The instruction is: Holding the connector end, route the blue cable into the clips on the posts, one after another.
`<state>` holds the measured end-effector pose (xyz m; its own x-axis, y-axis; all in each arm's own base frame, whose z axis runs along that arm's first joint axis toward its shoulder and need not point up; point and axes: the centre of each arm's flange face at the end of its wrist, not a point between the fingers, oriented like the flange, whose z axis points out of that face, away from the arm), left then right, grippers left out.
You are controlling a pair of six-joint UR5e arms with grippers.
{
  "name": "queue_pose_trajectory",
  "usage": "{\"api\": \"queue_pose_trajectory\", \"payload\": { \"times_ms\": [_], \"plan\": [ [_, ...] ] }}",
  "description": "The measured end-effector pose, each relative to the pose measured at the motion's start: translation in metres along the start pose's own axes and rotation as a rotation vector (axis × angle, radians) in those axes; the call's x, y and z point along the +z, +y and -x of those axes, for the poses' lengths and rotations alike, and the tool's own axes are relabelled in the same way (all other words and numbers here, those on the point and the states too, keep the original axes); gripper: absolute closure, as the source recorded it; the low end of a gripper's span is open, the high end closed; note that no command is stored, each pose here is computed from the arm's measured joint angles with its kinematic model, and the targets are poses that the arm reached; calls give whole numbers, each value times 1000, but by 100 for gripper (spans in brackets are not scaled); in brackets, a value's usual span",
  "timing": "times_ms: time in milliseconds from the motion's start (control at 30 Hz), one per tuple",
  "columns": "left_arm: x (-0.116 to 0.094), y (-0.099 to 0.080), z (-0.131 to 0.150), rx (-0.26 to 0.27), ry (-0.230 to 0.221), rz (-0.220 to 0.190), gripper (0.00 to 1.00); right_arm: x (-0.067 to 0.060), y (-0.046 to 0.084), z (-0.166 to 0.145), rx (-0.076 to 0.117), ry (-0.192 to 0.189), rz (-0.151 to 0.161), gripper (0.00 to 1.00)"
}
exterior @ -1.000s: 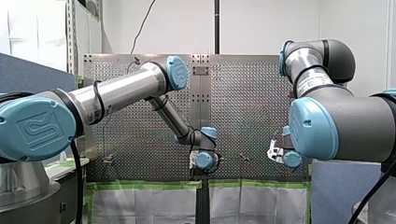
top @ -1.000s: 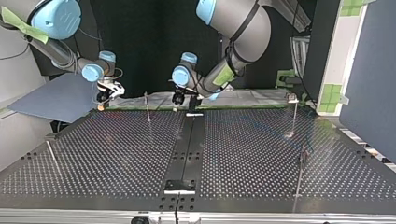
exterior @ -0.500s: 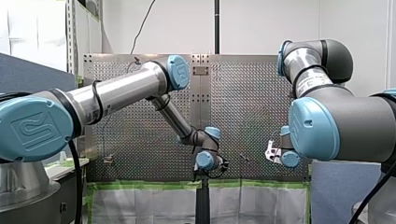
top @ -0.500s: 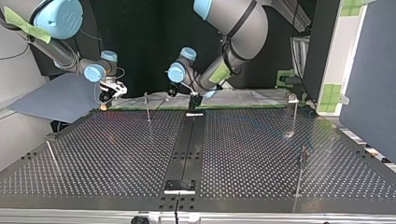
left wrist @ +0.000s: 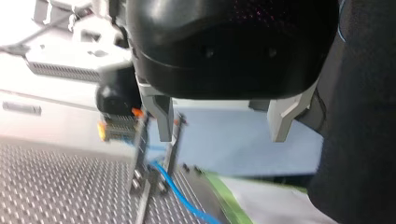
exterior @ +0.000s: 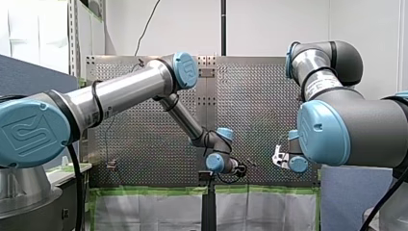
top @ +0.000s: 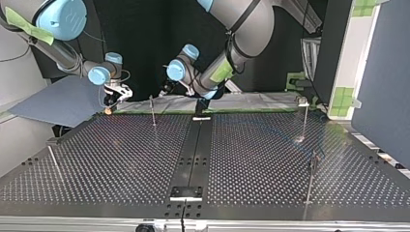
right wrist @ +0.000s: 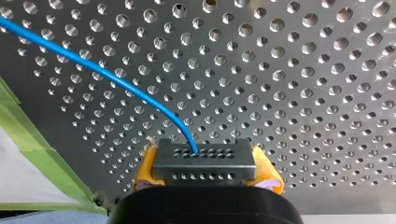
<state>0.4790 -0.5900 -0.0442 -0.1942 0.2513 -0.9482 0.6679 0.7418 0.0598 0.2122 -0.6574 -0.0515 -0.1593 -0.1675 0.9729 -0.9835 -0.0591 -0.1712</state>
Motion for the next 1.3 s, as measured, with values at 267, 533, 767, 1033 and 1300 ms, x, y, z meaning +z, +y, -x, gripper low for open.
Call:
{"api": "queue_pose_trajectory", "payload": {
  "times_ms": [267, 533, 767, 1033, 1300],
  "plan": [
    [-8, -46, 6, 3, -21, -109, 0, 0, 0, 0, 1, -1, -1, 100],
    [-7, -69, 13, -57, -86, -129, 0, -1, -1, 0, 0, -2, -2, 100],
    [-2, -66, 18, -116, -137, -84, 0, 0, 0, 0, 1, -4, 0, 100],
    [3, -64, 24, -186, -200, -34, 0, -1, 0, 1, 0, -9, 0, 100],
    [4, -59, 26, -223, -222, 20, 0, -1, 1, 1, 0, -9, 2, 100]
  ]
}}
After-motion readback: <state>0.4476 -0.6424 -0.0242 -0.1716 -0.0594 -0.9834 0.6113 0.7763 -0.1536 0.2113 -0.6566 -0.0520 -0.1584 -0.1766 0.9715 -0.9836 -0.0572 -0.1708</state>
